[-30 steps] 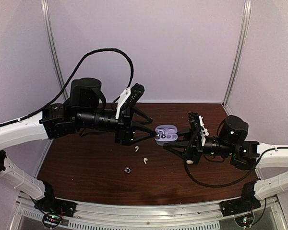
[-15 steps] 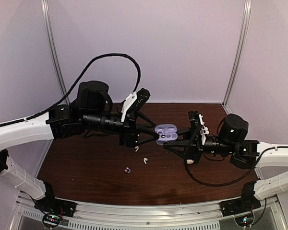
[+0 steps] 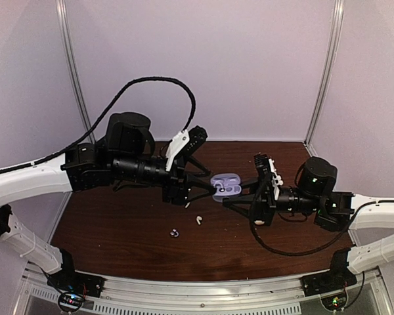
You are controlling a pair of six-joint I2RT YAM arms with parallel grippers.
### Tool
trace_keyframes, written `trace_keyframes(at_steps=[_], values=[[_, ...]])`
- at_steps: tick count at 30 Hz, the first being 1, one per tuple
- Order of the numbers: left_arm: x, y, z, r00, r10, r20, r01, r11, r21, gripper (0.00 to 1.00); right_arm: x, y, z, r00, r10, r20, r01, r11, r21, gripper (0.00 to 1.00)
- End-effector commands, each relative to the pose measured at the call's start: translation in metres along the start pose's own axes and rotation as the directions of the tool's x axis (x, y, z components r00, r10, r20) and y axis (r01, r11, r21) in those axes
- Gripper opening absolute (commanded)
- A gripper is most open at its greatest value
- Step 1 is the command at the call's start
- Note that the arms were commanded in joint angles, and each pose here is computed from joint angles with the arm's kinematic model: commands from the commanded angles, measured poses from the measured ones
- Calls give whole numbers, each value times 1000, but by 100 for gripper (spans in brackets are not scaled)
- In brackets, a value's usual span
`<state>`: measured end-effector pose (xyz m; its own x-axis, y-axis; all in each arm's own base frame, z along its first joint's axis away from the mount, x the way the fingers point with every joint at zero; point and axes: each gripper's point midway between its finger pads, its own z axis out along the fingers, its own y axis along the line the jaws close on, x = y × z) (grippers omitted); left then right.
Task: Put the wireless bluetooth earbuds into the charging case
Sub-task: Adjust the left earbud in the left side groove of the charging case.
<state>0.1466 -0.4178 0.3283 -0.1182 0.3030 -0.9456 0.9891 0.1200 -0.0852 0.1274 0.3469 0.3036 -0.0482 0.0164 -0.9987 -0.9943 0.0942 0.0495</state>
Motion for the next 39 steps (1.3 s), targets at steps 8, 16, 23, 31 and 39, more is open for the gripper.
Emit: trace_keyframes(at_steps=[8, 16, 23, 31, 39], values=[[-33, -6, -20, 994, 63, 86, -61, 998, -16, 59, -14, 0, 4, 999, -13, 33, 14, 1000, -13, 0], [-28, -2, -15, 996, 61, 71, -58, 998, -31, 54, -16, 1, 4, 999, -12, 37, 13, 1000, -19, 0], [-14, 6, -4, 999, 48, 20, -47, 998, -52, 49, -21, 5, 2, 999, -15, 49, 17, 999, -34, 0], [3, 5, 4, 996, 70, -54, -73, 996, -44, 48, -24, 4, 1, 998, -9, 57, 11, 1000, -29, 0], [20, 6, 10, 989, 95, -115, -103, 992, -67, 47, -31, 3, -3, 996, -1, 88, 3, 1000, -26, 0]])
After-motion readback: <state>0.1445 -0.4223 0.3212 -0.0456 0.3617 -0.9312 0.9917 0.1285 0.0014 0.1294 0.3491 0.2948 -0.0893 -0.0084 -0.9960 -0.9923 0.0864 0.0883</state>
